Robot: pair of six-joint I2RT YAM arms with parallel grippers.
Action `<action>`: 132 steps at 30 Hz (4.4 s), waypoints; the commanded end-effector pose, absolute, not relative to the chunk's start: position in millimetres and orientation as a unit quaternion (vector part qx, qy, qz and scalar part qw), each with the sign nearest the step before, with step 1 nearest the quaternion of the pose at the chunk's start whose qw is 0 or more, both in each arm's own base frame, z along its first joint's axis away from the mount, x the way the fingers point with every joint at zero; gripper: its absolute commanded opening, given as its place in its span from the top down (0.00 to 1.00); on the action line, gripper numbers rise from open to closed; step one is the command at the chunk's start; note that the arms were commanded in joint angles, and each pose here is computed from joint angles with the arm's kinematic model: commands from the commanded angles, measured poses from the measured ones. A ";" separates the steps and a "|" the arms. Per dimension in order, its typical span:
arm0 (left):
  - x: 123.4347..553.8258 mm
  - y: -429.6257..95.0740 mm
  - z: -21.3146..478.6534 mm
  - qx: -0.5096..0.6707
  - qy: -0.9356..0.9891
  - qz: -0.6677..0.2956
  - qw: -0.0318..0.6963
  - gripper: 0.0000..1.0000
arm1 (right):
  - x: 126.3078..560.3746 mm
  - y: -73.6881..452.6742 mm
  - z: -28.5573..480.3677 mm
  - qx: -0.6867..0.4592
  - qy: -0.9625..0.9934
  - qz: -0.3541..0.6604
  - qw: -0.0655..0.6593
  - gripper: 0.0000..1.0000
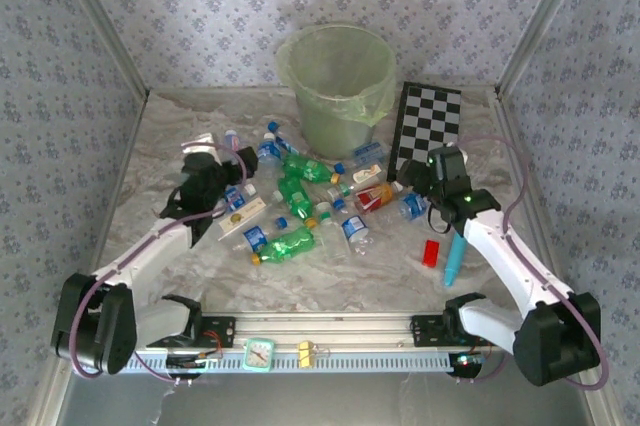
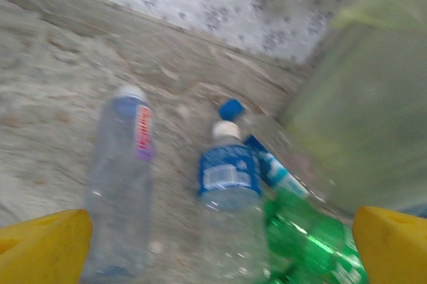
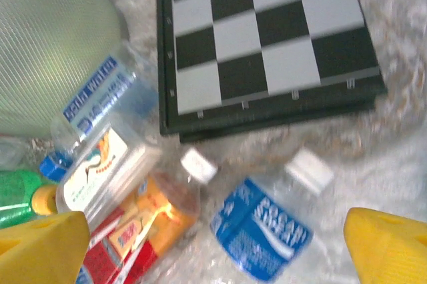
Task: Put the plastic bottles in the bin
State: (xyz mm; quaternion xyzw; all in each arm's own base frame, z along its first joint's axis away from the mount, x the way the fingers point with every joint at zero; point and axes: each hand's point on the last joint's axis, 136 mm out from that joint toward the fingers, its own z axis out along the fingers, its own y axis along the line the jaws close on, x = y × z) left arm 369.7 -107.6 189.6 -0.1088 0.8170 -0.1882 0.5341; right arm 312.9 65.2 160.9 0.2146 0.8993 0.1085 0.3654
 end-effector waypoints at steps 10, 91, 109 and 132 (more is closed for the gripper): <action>376.0 -111.6 190.6 -0.119 0.824 -0.146 0.535 0.00 | 278.9 70.9 108.3 0.380 0.868 0.135 0.290 0.00; 345.3 -52.8 181.5 -0.233 0.839 -0.189 0.453 0.00 | 542.2 275.7 288.5 -0.104 0.885 0.121 0.438 0.46; 344.2 -60.0 183.1 -0.209 0.854 -0.190 0.436 0.00 | 537.1 272.3 360.4 -0.109 0.841 0.139 0.512 0.00; 403.3 -39.9 140.4 -0.210 0.912 -0.052 0.347 0.00 | 398.2 182.8 377.2 -0.050 0.825 0.140 0.546 0.00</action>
